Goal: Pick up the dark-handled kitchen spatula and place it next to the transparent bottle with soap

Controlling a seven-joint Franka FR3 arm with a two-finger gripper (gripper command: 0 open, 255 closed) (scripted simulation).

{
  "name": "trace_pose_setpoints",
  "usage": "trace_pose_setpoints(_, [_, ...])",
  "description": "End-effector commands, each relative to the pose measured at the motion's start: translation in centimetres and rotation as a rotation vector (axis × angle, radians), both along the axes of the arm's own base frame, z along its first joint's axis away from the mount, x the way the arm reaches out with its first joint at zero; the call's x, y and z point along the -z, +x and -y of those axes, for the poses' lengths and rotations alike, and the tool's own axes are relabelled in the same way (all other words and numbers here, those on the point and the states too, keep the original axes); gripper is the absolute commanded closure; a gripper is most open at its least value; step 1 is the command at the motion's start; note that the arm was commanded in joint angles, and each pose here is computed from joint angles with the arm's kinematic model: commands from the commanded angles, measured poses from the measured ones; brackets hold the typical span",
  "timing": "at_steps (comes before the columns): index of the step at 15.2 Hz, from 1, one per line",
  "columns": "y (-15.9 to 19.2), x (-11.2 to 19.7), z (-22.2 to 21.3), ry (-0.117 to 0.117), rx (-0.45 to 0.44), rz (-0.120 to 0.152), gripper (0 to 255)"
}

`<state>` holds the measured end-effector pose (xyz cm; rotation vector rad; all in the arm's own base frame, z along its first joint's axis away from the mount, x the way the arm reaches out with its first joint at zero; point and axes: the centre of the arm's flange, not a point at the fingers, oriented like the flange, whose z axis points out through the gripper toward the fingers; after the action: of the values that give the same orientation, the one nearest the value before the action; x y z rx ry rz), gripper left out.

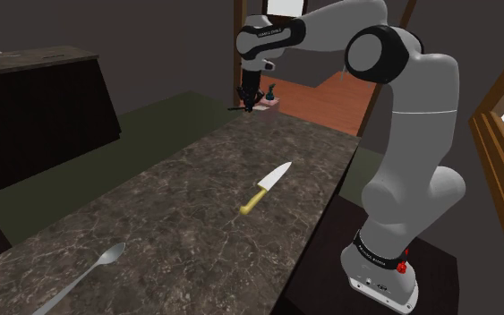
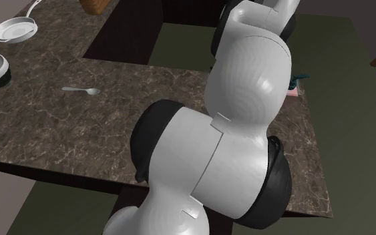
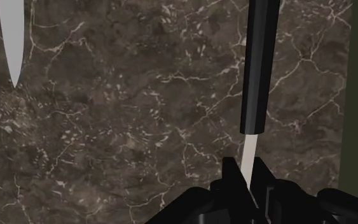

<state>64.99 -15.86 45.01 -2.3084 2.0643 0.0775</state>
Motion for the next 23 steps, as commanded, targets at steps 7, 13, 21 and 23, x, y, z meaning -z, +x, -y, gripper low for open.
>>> trace_pose_setpoints(7, [0.0, 4.2, 0.0, 0.0, 0.0, 0.0, 255])
trace_pose_setpoints(13, [0.0, 7.4, 0.0, 0.0, 0.0, 0.0, 255])
trace_pose_setpoints(21, [0.0, 11.2, 0.0, 0.0, 0.0, 0.0, 255])
trace_pose_setpoints(23, [0.0, 11.2, 0.0, 0.0, 0.0, 0.0, 255])
